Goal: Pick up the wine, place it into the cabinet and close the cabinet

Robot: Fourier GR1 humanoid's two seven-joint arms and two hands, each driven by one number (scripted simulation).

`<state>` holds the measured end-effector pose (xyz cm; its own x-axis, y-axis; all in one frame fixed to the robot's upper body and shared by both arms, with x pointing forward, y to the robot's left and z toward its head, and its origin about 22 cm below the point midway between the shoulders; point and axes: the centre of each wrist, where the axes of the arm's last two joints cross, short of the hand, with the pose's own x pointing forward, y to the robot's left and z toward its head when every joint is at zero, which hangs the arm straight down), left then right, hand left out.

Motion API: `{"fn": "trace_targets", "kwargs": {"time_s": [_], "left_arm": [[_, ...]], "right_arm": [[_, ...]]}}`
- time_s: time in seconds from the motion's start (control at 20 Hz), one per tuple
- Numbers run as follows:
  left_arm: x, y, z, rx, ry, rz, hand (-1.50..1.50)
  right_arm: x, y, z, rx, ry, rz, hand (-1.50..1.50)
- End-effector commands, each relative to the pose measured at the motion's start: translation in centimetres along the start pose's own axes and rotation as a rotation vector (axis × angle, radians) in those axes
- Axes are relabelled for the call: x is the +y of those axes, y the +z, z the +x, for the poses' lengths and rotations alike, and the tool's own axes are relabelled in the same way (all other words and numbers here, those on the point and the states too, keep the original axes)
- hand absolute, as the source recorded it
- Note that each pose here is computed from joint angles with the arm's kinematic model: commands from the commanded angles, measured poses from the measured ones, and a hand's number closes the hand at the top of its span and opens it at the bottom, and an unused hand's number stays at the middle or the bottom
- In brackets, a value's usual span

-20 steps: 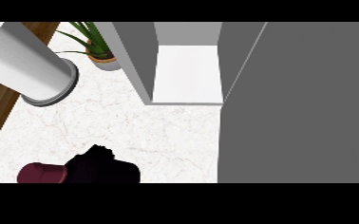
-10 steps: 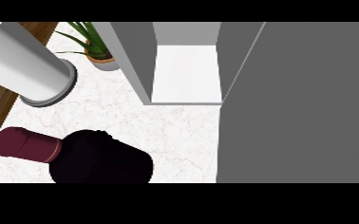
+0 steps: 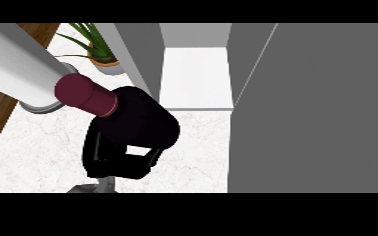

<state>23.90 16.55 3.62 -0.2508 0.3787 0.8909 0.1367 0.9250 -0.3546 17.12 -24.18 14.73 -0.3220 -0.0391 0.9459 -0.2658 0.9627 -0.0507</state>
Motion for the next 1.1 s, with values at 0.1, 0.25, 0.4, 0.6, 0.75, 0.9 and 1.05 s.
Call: {"fn": "trace_targets", "kwargs": {"time_s": [0.1,0.25,0.4,0.6,0.75,0.9,1.05], "left_arm": [[-4.0,-5.2,0.1,-0.042,-0.056,0.02,1.5],[-3.6,-4.3,-1.8,-0.032,-0.124,0.002,1.5],[-4.0,-6.2,-2.3,-0.004,-0.157,0.013,1.5],[-4.7,-5.2,-5.8,0.011,-0.206,-0.01,1.5],[-7.0,-5.0,-4.6,0.025,-0.198,-0.019,1.5],[-7.3,-6.6,-6.8,0.044,-0.218,0.049,1.5],[-5.3,-6.0,-7.1,0.079,-0.188,0.049,1.5]], "right_arm": [[-0.3,0.5,0.5,0.012,-0.005,0.014,-1.5],[0.4,0.4,1.2,-0.002,0.009,-0.006,-1.5],[0.0,-0.6,0.7,-0.015,-0.007,-0.026,-1.5],[0.4,-0.2,1.0,-0.031,0.009,-0.005,-1.5],[-1.2,-0.8,0.4,-0.003,0.01,-0.017,-1.5],[0.7,-0.2,1.3,-0.014,0.011,0.008,-1.5],[0.0,-0.5,0.5,-0.016,0.016,-0.001,-1.5]]}}
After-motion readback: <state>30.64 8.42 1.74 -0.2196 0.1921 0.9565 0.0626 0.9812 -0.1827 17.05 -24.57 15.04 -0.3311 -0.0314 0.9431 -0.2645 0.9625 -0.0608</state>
